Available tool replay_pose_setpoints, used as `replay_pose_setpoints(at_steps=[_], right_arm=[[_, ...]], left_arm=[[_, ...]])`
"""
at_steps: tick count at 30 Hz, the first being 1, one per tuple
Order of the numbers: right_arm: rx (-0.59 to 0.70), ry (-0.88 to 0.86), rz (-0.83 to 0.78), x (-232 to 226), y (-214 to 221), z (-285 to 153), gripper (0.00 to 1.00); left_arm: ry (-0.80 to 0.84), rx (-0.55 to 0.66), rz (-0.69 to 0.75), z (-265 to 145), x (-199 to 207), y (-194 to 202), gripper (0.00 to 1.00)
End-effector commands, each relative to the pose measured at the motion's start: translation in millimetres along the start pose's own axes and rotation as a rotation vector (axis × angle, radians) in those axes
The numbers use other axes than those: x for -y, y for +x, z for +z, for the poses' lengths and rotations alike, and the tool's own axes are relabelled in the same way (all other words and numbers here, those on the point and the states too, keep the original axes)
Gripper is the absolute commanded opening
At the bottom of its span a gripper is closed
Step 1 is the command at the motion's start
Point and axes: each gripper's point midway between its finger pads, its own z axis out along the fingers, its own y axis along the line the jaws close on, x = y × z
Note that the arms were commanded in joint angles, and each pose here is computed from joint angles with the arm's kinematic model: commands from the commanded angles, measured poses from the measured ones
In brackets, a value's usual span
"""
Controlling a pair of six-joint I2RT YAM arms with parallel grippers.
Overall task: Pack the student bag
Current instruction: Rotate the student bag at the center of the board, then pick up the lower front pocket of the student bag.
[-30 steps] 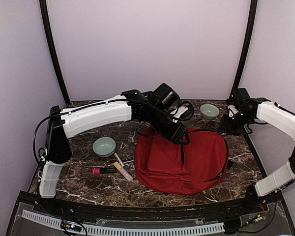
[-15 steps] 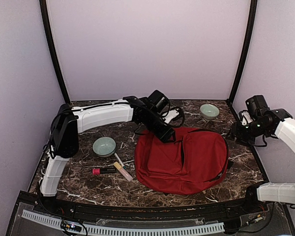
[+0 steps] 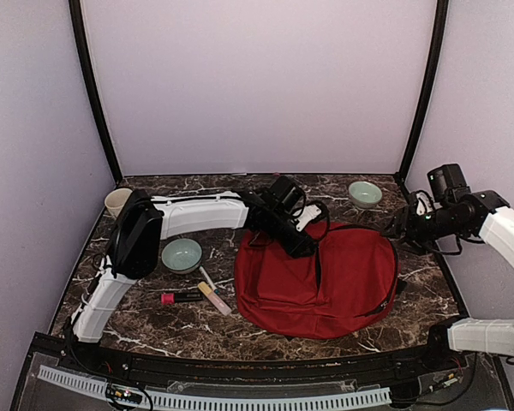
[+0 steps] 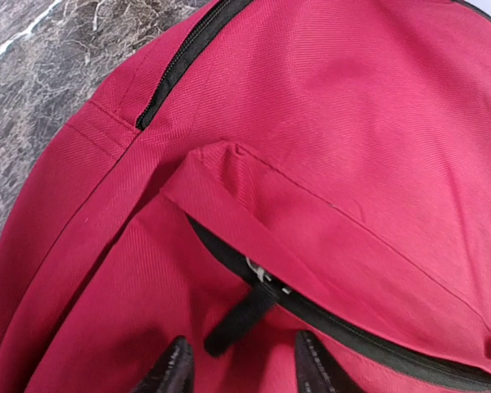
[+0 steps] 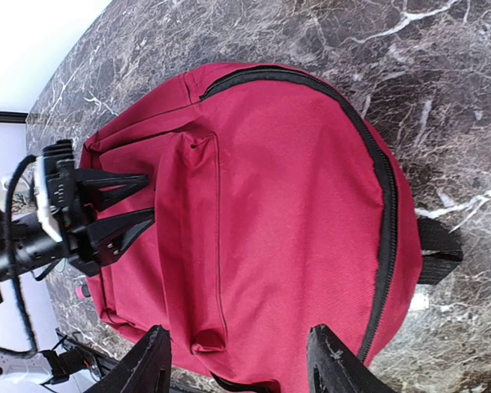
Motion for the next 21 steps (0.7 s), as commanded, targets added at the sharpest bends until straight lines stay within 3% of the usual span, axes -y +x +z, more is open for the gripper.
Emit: replay_pose_setpoints(at_steps=[1, 9, 14, 21], right_arm=[[0.015, -0.067, 0.004, -23, -8, 3, 0.58], [-0.023, -0.145, -0.049, -63, -15, 18, 0.57], [-0.097, -0.153, -0.175, -100, -1, 43, 0.57], [-0.156, -0.04, -0.213, -92, 16, 94, 0.57]], left_arm=[[0.016, 0.066, 0.02, 10, 1, -16, 0.4], [-0.054, 0.057, 0.019, 9, -11, -18, 0.0], [-0.023, 0.091, 0.015, -8, -2, -31, 0.0], [0.059, 0.095, -0.063, -15, 12, -26, 0.0]])
